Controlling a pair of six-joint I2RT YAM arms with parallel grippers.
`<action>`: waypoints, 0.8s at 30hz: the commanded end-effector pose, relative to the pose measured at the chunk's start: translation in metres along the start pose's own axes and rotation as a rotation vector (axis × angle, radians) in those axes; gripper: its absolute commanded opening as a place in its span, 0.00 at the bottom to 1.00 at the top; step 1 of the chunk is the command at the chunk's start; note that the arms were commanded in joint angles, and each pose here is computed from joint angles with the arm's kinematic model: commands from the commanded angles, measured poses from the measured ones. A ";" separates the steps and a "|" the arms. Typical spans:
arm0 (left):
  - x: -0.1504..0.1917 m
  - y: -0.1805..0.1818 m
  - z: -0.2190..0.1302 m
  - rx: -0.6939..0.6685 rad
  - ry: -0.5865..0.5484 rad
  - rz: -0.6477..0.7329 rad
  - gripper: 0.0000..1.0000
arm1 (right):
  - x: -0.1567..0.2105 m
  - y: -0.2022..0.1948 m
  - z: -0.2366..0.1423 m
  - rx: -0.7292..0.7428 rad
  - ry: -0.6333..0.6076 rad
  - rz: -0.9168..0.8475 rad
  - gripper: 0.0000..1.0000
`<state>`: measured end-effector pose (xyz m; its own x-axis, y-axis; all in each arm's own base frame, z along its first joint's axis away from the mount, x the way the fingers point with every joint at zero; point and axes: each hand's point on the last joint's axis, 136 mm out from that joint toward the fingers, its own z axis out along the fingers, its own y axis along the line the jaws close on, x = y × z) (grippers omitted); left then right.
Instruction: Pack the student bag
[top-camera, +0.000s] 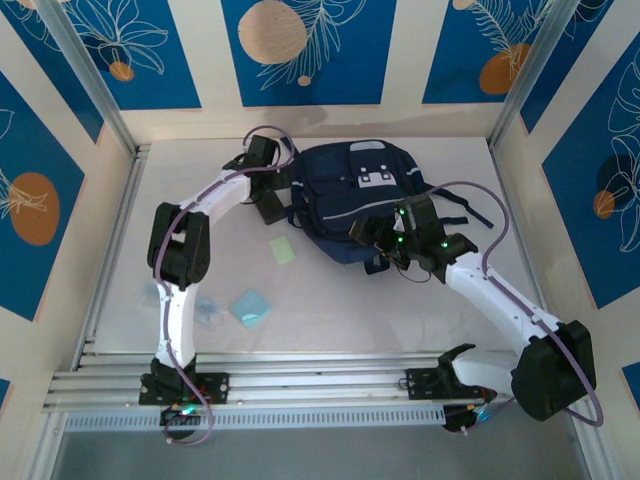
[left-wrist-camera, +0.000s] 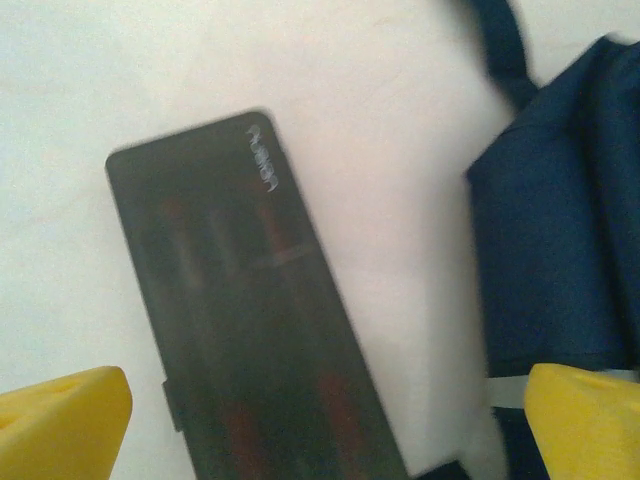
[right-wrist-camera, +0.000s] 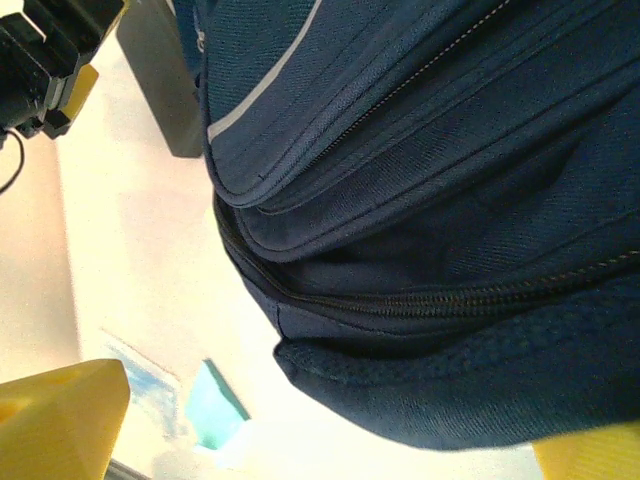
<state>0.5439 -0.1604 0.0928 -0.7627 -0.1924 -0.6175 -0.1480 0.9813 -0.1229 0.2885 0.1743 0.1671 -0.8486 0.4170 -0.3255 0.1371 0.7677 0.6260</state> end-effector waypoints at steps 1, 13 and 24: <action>0.011 0.028 0.016 -0.081 0.065 -0.101 1.00 | -0.014 0.011 -0.017 0.003 -0.045 -0.134 0.99; 0.024 0.032 0.055 -0.085 0.154 -0.162 1.00 | -0.023 0.026 -0.026 -0.041 -0.075 -0.205 1.00; 0.030 0.022 0.062 -0.017 0.173 -0.165 0.71 | -0.023 0.036 -0.035 -0.095 -0.089 -0.223 1.00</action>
<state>0.5631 -0.1396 0.0337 -0.7969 -0.3495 -0.4927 -0.3070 0.9368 -0.1681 0.2912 0.1720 0.2000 -0.8298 0.2991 -0.4711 -0.0350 0.8146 0.5790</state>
